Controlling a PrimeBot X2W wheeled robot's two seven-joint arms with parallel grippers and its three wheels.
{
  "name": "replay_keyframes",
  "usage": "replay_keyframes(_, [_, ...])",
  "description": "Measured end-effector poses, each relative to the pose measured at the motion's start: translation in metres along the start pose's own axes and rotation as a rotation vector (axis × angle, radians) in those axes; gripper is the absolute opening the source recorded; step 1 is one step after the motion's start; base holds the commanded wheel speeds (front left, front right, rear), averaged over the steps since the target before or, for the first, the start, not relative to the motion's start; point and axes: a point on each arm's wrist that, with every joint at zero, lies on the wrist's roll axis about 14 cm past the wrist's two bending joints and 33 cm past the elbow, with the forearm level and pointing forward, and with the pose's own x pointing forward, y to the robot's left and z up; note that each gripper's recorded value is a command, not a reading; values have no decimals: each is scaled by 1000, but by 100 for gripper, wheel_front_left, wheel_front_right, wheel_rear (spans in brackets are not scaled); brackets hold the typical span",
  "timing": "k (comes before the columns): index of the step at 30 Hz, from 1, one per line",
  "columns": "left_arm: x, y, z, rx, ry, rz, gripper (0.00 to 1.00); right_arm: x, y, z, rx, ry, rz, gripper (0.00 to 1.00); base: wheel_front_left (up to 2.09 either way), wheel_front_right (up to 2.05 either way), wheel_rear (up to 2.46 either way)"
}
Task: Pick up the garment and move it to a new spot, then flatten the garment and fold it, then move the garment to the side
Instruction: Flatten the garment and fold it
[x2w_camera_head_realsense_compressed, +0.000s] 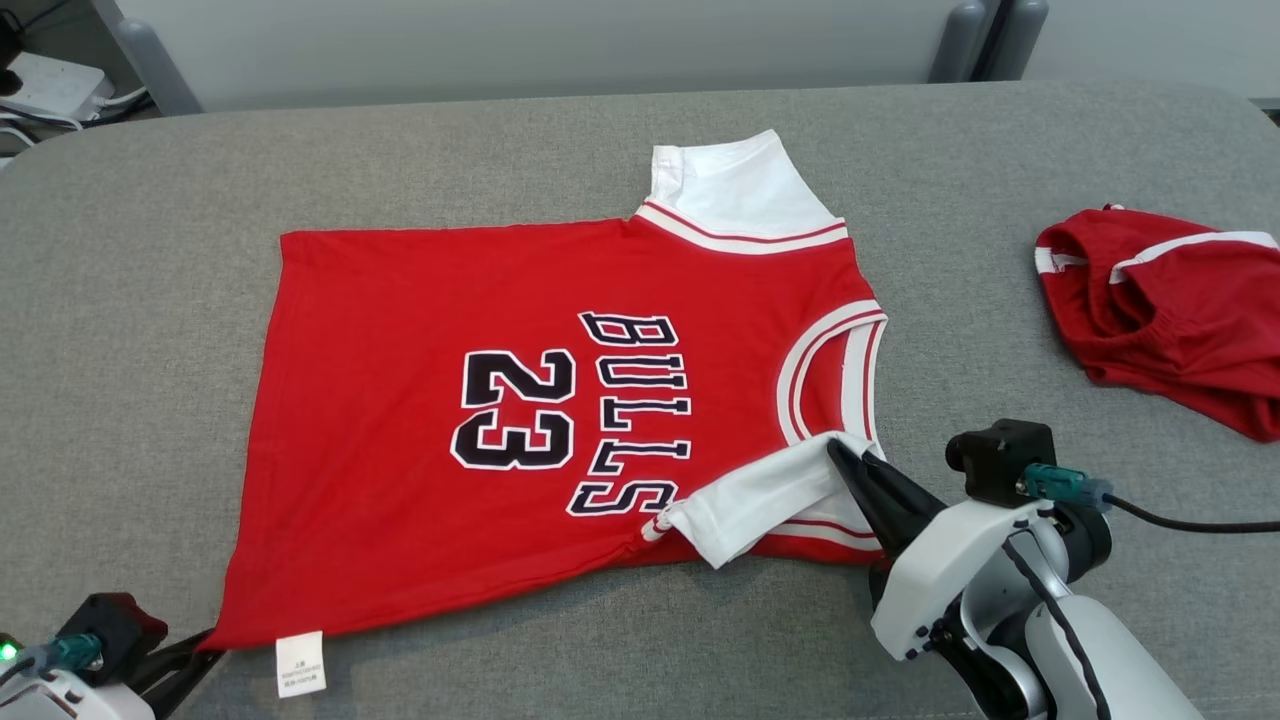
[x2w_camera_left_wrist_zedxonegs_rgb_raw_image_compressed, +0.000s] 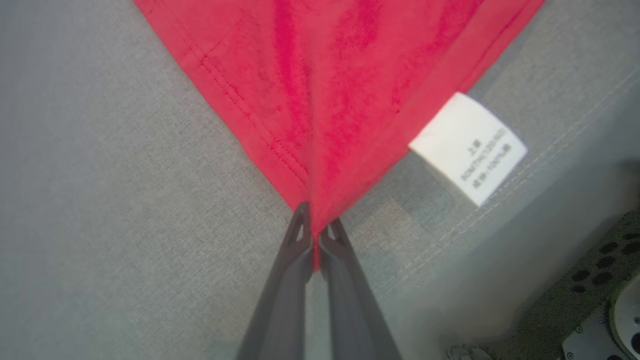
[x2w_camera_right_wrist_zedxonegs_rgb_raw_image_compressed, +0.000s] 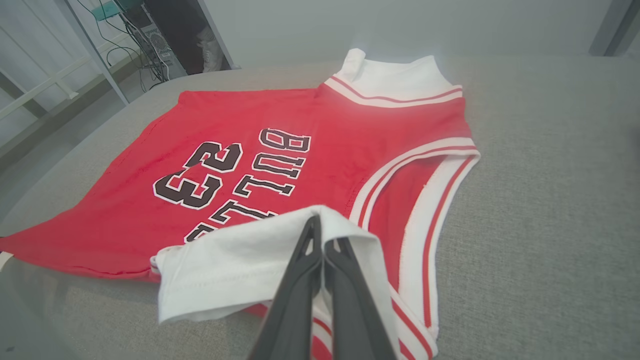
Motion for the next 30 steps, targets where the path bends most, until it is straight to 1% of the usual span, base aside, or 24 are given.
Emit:
replay_keyframes(3, [2, 3, 4, 3, 19, -26, 0, 6, 0, 5, 0, -18, -1, 0, 0, 0, 0])
replay_keyframes(5, [7, 1, 10, -2, 48, -67, 0, 12, -4, 4, -4, -17, -16, 0, 0, 0, 0])
replay_keyframes(6, [9, 1, 14, -37, 45, -79, 0, 13, -7, 4, -8, -16, -28, 0, 0, 0, 0])
replay_keyframes(8, [11, 2, 15, 0, 93, -107, 0, 16, -14, 4, -14, -18, -47, 0, 0, 0, 0])
replay_keyframes(9, [13, 2, 19, -11, 93, -117, 0, 17, -16, 3, -12, -15, -51, 0, 0, 0, 0])
replay_keyframes(11, [19, 3, 24, 14, 109, -138, 0, 20, -18, 4, -17, -22, -59, 0, 0, 0, 0])
replay_keyframes(13, [25, 5, 32, 5, 105, -149, 0, 23, -24, 3, -23, -19, -74, 0, 0, 0, 0])
replay_keyframes(17, [34, 13, 44, 10, 103, -150, 0, 25, -33, 5, -31, -38, -95, 0, 0, 0, 0])
replay_keyframes(20, [39, 19, 48, 18, 101, -144, 0, 26, -34, 3, -18, -43, -92, 0, 0, 0, 0])
replay_keyframes(30, [49, 27, 44, 22, 101, -130, 0, 30, -41, 2, -6, -54, -105, 0, 0, 0, 0])
